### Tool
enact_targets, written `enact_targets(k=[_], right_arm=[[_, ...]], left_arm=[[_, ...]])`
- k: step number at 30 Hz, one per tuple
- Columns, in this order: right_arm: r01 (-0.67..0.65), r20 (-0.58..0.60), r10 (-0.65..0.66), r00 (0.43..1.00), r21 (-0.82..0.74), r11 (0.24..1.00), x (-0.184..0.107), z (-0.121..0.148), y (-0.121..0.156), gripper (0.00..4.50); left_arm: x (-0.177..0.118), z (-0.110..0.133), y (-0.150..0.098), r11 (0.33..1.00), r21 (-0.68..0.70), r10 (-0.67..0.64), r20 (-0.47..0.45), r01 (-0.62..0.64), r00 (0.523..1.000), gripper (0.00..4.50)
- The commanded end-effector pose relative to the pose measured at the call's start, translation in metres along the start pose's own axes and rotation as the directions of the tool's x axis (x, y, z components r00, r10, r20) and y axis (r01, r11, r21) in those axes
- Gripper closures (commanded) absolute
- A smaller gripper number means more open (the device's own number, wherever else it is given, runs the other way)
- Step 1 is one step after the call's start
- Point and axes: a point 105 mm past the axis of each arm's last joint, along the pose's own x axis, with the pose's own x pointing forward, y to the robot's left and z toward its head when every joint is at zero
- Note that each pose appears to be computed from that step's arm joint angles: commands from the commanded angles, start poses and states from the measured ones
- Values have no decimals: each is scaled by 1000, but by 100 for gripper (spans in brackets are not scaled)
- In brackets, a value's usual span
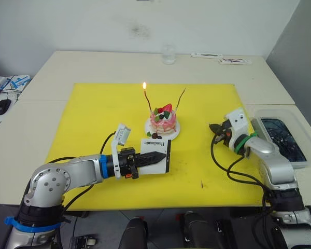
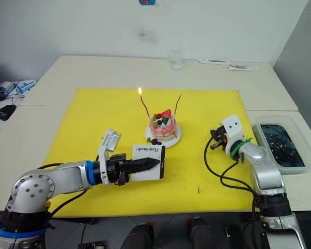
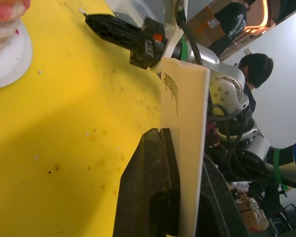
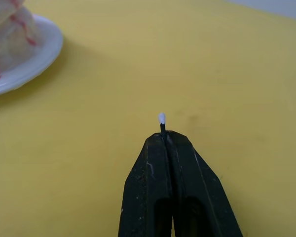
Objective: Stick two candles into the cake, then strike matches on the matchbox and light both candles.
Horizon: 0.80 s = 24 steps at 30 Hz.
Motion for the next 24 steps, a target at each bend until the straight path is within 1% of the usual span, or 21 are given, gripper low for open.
enact_targets(k=[1, 5, 10, 12, 14, 18, 19, 24], right_arm=[[-18, 60, 20, 998, -32, 999, -16, 12, 16, 445], [-15, 81, 15, 997, 0, 1000, -23, 5, 29, 445], [0, 75, 0, 997, -2, 1000, -20, -7, 35, 445], [12, 70, -12, 997, 6, 1000, -19, -12, 33, 407], [22, 70, -22, 997, -3, 1000, -17, -14, 31, 349], [20, 75, -19, 997, -18, 1000, -17, -17, 31, 203], [19, 81, -17, 997, -21, 1000, -17, -17, 31, 174], [26, 110, -23, 994, -23, 999, -17, -18, 31, 174]], left_arm=[[-3, 6, -8, 999, 35, -25, 16, 24, 1000, 450], [-3, 5, -9, 999, 33, -28, 9, 27, 1000, 450], [-2, 5, -8, 999, 34, -33, -6, 33, 999, 450], [-2, 7, -8, 999, 37, -33, -9, 34, 999, 450], [-2, 8, -8, 999, 39, -34, -11, 34, 999, 450], [-3, 8, -8, 999, 41, -33, -16, 33, 999, 450], [-3, 8, -8, 999, 41, -32, -17, 32, 999, 450], [-4, 8, -8, 999, 41, -29, -17, 30, 999, 450]])
